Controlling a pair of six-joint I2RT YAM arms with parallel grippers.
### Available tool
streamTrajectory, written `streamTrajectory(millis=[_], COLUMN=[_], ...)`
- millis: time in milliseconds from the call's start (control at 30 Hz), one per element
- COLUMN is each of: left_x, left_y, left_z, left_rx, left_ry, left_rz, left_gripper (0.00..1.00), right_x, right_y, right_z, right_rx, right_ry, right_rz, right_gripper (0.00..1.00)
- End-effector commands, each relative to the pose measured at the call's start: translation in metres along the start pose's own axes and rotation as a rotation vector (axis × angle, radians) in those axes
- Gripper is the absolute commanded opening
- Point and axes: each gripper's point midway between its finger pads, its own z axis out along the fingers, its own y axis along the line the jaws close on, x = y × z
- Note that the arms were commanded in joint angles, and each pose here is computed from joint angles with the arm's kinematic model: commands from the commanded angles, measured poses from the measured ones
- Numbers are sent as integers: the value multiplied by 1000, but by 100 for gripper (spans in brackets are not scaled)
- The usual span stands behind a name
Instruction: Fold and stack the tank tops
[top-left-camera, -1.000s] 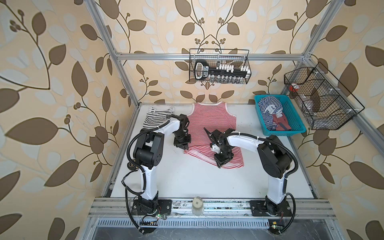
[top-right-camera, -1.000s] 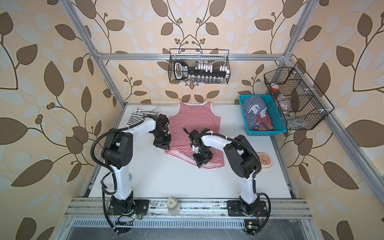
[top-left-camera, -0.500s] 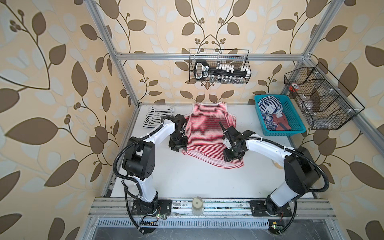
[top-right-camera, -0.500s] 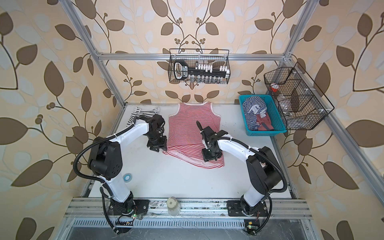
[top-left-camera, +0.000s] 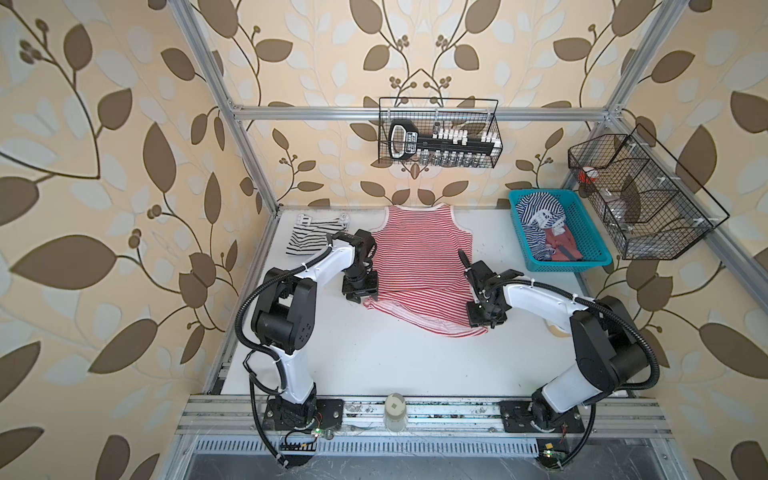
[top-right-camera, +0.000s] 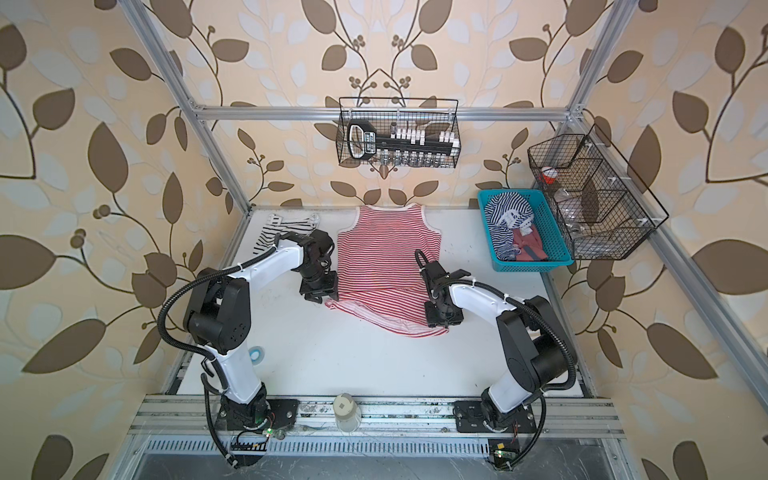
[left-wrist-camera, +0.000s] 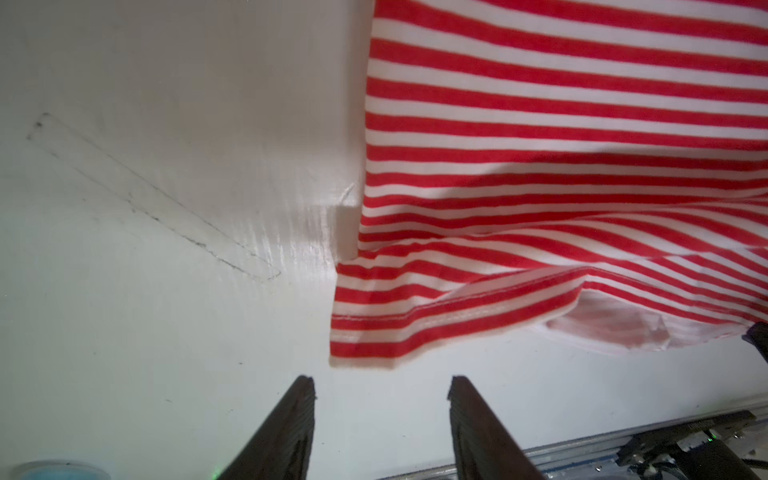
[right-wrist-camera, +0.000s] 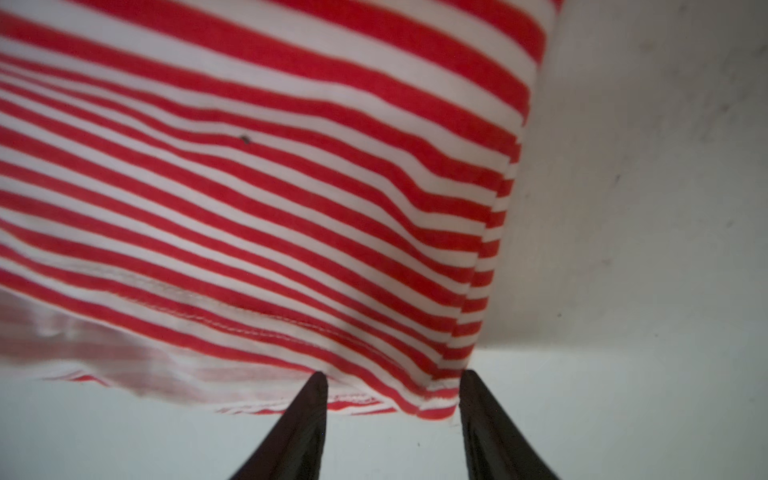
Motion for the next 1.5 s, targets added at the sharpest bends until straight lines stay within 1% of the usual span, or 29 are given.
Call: streamTrajectory(millis=[0,200,233,400,433,567,767,1033,1100,1200,1300,1400,1467], left_x=[3,5,6,7,7,8,11,17,18,18,19,21,23], left_y=[3,5,6,7,8,9,11,16,18,17,12,5,2], left_z=[2,4,4,5,4,1,4,16,20,24,27,29,31], left_rx=[-24,-31,-31,-37,-38,-45,-54,-73,-78,-74,-52,-30,-18], left_ry=[-4,3,4,7,7,-2,7,31,36,40,42,45,51], left_rz=[-19,-22,-20,-22,-19,-15,-11,-11,-15,-20,-20,-14,-8], left_gripper=[54,54,54,54,54,54,53,50,47,40,34,27,21], right_x=[-6,-4,-4,0,1,0,-3,10,12,13,14,15,17], right_y=[-3,-6,-7,-13,-14,-18,-19,-33,-36,-40,-38,-37,-36], right_z=[5,9,9,8,7,-6,-28,-23,-23,-23,-23,-19,-16], right_rx=[13,29,31,39,41,27,-69,-135,-149,-159,-183,-191,-191], right_ry=[-22,-12,-11,-1,-3,-31,-81,-57,-56,-59,-56,-43,-34], right_rz=[36,43,42,51,54,76,135,221,241,260,266,265,263], right_gripper=[47,23,21,1,0,0,0,0,0,0,0,0,0])
